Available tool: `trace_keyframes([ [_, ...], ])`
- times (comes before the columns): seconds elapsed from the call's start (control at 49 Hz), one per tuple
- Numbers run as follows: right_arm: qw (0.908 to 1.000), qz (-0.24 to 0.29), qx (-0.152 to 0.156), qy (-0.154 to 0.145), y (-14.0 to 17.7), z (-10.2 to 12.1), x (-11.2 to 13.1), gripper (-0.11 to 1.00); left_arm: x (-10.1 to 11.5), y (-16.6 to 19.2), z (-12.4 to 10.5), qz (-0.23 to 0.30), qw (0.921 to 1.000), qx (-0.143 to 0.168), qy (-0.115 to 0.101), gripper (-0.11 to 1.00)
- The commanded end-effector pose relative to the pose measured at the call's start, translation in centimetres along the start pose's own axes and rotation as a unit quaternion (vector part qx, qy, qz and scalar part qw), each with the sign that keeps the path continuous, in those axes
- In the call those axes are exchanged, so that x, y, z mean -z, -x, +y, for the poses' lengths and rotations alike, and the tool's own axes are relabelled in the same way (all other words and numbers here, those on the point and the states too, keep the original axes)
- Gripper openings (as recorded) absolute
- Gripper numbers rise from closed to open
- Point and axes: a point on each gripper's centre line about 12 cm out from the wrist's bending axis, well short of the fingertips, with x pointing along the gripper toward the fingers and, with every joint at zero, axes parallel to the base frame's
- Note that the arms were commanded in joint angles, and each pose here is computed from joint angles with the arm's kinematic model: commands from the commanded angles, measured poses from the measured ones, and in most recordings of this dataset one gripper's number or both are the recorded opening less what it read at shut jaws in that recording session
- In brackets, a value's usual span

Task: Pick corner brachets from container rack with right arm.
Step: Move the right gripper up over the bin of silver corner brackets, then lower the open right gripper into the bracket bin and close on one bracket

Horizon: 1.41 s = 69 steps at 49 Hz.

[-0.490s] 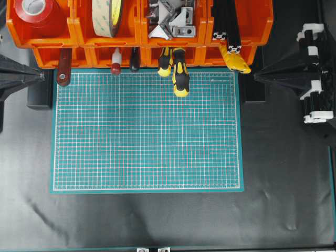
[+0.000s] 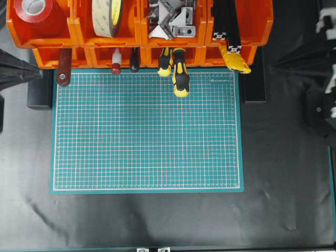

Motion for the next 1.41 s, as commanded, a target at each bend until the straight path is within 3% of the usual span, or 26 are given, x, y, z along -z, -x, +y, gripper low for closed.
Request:
trace_keyframes([
  [0.0,0.9991,0.036,0.018,0.013,0.7,0.1,-3.4,0.01,-1.7,0.2,-0.1,-0.008,1.0000,0.001,-0.003,0.00],
  [0.204,0.9850,0.147,0.086,0.027,1.1,-1.1,-8.9,0.01,-2.4,0.0,-0.2,-0.008,1.0000,0.004,0.001,0.00],
  [0.429,0.9669,0.210,0.143,0.024,-1.1,-3.4,-12.3,0.01,-2.1,-0.2,-0.3,0.003,1.0000,0.006,0.000,0.00],
  [0.674,0.9498,0.262,0.154,0.073,-5.2,-5.7,-15.5,0.01,-1.8,0.2,-0.3,0.022,0.9998,0.005,0.002,0.00],
  [0.959,0.9216,0.341,0.143,0.118,-10.2,-8.2,-16.2,0.01,-1.8,0.4,-0.3,0.023,0.9997,0.004,0.006,0.00],
  [1.102,0.9147,0.355,0.132,0.142,-11.3,-8.5,-16.1,0.01,-1.8,0.5,-0.3,0.027,0.9995,0.004,0.018,0.00],
  [1.143,0.9132,0.358,0.131,0.143,-11.6,-8.6,-15.9,0.04,-1.7,0.5,-0.3,0.028,0.9994,0.003,0.020,0.00],
  [1.245,0.9102,0.366,0.135,0.138,-12.1,-9.3,-15.4,0.24,-1.6,0.4,-0.3,0.035,0.9991,0.004,0.023,0.00],
  [1.388,0.9087,0.371,0.136,0.135,-13.6,-10.1,-14.8,0.67,-1.5,0.3,-0.3,0.037,0.9990,0.003,0.023,0.00],
])
